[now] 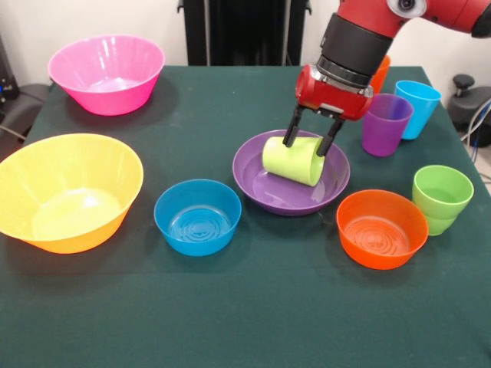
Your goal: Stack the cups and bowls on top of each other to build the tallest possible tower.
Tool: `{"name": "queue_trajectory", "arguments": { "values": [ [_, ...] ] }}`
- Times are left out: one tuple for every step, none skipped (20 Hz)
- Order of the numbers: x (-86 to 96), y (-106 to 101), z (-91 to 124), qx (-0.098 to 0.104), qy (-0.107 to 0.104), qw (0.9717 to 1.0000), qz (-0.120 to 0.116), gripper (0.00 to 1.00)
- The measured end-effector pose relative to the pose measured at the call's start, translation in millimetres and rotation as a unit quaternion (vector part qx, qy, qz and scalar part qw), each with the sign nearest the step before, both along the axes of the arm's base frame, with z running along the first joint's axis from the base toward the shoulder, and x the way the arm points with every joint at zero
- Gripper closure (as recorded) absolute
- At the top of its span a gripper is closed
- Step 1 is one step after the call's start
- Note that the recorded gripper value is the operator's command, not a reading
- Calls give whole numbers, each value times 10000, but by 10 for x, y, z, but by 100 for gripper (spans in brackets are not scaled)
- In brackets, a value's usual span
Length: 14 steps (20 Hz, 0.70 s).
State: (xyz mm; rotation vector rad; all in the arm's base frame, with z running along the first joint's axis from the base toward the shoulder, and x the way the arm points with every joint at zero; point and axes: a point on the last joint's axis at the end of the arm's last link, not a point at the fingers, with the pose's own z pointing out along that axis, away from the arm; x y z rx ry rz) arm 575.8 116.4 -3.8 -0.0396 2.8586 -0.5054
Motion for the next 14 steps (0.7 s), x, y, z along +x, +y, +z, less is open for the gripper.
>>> {"name": "queue_trajectory", "arguments": {
  "values": [
    [0, 0, 0, 0, 0, 10000, 0, 0],
    [0, 0, 0, 0, 0, 10000, 0, 0],
    [0, 0, 0, 0, 0, 10000, 0, 0],
    [0, 0, 0, 0, 0, 10000, 0, 0],
    [0, -1, 0, 0, 0, 10000, -1, 0],
    [0, 0, 0, 0, 1, 10000, -1, 0],
    [-1, -1, 0, 2, 4, 10000, -2, 0],
    [-3, -1, -1, 6, 13, 10000, -5, 0],
    [-3, -1, -1, 7, 18, 10000, -6, 0],
    [-11, -4, -3, 15, 59, 10000, -16, 0],
    [-16, -6, -7, 25, 88, 10000, -25, 0],
    [-23, -8, -11, 31, 118, 9999, -33, 0],
    [-30, -10, -17, 39, 145, 9999, -40, 0],
    [-46, -14, -29, 47, 216, 9997, -53, 0]
  ]
}}
